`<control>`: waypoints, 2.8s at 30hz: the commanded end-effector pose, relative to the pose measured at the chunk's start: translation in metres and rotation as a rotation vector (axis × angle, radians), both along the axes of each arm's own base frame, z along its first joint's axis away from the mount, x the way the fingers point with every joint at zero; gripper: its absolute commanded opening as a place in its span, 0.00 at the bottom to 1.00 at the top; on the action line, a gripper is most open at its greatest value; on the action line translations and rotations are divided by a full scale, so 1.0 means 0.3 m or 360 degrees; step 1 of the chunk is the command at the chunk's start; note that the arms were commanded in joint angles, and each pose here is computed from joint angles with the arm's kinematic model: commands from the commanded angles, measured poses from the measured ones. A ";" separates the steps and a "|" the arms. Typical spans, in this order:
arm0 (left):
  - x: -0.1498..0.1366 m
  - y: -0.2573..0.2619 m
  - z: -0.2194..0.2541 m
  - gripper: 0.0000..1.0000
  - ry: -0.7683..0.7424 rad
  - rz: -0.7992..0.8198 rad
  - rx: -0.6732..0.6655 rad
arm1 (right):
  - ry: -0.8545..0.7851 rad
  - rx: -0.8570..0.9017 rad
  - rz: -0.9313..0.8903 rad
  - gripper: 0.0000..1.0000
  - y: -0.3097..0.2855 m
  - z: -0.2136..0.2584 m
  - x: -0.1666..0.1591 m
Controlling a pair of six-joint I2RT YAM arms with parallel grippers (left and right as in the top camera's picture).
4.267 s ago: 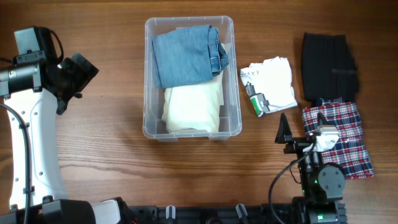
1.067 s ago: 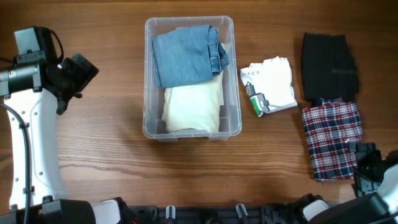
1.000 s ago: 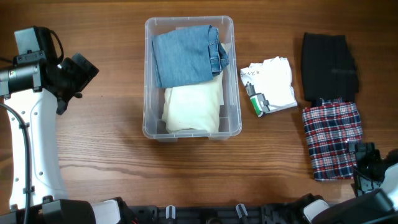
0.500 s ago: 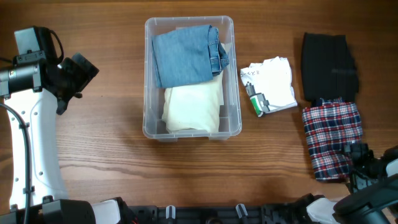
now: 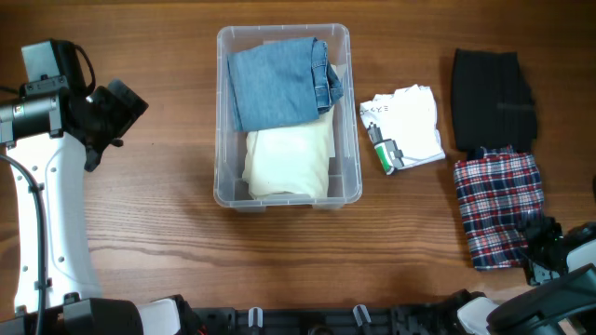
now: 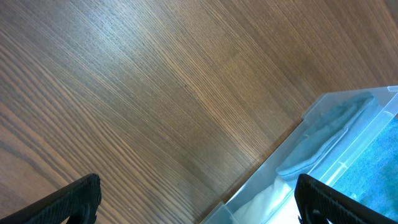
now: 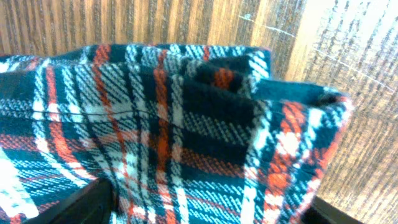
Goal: Pack container
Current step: 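Grasp the plaid shirt's edge with the right gripper, then lift the plaid shirt and carry it over the container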
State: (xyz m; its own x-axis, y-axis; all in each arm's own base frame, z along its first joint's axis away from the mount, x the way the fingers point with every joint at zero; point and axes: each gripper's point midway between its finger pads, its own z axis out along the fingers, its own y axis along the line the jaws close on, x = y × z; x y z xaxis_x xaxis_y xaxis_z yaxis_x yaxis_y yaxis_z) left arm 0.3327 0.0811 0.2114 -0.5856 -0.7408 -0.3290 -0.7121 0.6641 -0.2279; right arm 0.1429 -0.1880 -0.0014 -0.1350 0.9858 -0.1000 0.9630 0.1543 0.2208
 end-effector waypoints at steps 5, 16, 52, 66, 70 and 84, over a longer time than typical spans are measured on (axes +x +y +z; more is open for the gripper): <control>0.004 0.003 0.013 1.00 -0.0021 0.0003 -0.0006 | 0.0025 0.0235 0.0025 0.73 0.123 -0.101 -0.027; 0.004 0.003 0.013 1.00 -0.0021 0.0003 -0.0006 | -0.0102 0.0304 0.0094 0.53 0.155 -0.086 0.015; 0.003 0.003 0.013 1.00 -0.0021 0.0003 -0.0006 | -0.1045 -0.0274 0.0725 0.04 0.239 0.715 0.260; 0.004 0.003 0.013 1.00 -0.0021 0.0003 -0.0006 | -0.1282 -0.0428 0.1604 0.04 0.623 1.186 0.468; 0.003 0.003 0.013 1.00 -0.0021 0.0003 -0.0006 | -0.1328 -0.0378 0.1871 0.04 0.793 1.236 0.537; 0.004 0.003 0.013 1.00 -0.0021 0.0003 -0.0006 | -0.1281 0.0064 0.2354 0.04 1.342 1.057 0.690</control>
State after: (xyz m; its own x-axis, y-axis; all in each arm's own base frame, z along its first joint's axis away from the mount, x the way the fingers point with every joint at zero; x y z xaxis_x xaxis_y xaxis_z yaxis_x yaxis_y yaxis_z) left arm 0.3329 0.0805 0.2115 -0.5863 -0.7410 -0.3275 -0.7109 0.6644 -0.2306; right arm 0.3472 0.1835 0.3104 -0.8071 0.0806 -0.5849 -0.3129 0.7818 0.5394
